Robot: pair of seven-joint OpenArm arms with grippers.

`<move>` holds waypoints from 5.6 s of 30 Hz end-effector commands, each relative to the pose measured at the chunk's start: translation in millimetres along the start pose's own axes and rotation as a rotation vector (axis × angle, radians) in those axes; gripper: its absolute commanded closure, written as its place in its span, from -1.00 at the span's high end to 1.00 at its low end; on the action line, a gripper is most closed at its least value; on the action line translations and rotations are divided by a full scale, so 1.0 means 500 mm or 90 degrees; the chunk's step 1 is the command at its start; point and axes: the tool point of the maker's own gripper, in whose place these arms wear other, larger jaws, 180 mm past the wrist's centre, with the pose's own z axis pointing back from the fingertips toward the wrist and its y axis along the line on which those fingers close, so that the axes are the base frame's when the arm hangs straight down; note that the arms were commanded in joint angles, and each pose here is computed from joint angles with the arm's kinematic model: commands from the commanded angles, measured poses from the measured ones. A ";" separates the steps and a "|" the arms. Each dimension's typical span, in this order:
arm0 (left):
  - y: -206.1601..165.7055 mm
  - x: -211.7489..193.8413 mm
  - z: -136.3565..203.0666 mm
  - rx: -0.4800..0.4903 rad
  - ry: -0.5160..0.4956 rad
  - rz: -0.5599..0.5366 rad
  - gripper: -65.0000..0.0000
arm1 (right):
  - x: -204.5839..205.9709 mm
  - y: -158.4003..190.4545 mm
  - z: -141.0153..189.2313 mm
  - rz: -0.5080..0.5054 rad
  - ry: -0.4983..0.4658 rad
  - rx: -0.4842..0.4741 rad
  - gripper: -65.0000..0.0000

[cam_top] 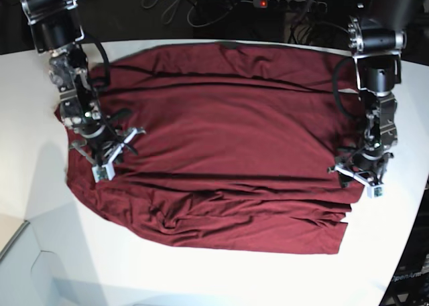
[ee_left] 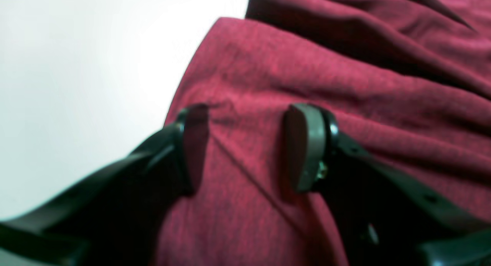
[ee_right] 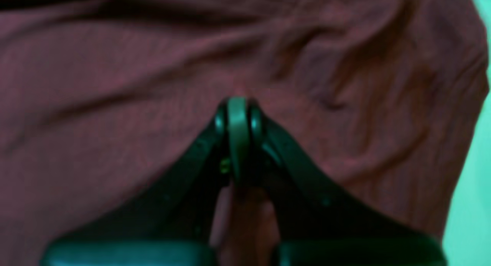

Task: Layout the t-shirt on the table in an organized manner, then fold the t-shirt properly
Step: 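Drag the grasped fabric with both grippers back toward the shirt edge, then hold the shirt edge with both grippers and pull it taut, then lift the held shirt edge with both grippers, folding a strip over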

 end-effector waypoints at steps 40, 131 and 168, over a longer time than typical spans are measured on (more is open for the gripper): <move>0.005 0.096 0.146 -0.027 -0.069 0.001 0.00 | 0.051 -0.046 0.203 0.002 -0.166 -0.036 -1.00; 0.045 -0.078 0.449 0.005 -0.017 -0.017 -1.00 | -0.219 0.064 0.296 -0.051 0.017 0.019 -0.10; 0.040 -0.064 0.451 0.003 -0.029 -0.019 -1.00 | -0.160 0.065 0.314 -0.046 -0.035 0.021 -1.00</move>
